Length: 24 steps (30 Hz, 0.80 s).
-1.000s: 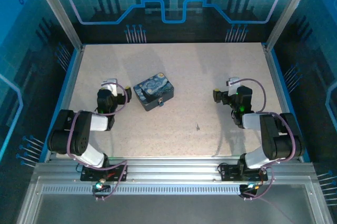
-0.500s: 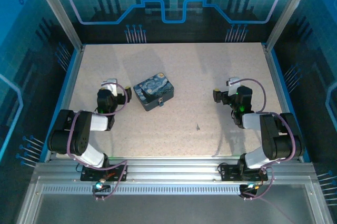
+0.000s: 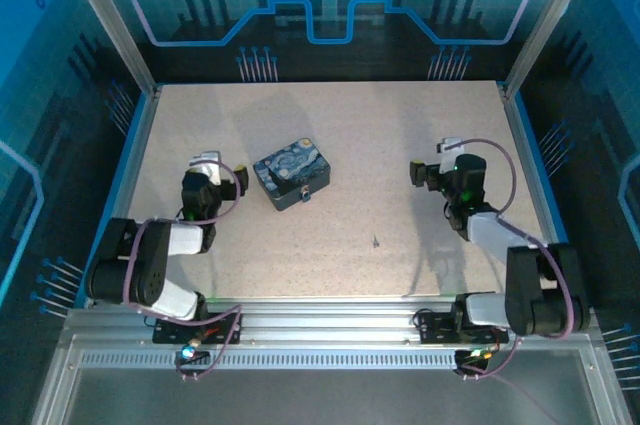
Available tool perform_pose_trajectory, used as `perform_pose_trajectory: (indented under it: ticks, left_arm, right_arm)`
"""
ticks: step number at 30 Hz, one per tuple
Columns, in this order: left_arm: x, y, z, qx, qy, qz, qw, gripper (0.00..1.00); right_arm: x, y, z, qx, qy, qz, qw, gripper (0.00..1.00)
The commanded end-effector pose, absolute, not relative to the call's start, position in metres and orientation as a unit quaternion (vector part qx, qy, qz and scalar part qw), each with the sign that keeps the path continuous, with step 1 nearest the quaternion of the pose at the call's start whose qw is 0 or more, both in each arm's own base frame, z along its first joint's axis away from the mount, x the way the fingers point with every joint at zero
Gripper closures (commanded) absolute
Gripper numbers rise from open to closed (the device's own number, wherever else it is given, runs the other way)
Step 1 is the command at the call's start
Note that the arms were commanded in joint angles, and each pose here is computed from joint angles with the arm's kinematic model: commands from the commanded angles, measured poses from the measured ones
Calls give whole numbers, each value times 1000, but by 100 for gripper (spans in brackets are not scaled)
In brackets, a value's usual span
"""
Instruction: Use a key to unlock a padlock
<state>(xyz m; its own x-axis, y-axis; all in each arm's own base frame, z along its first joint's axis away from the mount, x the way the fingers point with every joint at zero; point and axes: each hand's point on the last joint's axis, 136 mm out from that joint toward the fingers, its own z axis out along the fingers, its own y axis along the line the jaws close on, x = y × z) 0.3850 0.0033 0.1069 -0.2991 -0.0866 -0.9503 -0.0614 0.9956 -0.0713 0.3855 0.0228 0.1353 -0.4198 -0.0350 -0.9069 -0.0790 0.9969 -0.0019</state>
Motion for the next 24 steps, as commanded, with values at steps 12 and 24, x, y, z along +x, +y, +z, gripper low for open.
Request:
perform_pose_trajectory:
  ticks: [12,24]
  left_arm:
    - [341,-96,200,-24,809,-193,555,1]
    - [292,-200,163,40,828,-292,478,1]
  right_arm:
    - [284,92,146,94,912,147,372,2]
    - [225,159,70,54,967,147,200,27]
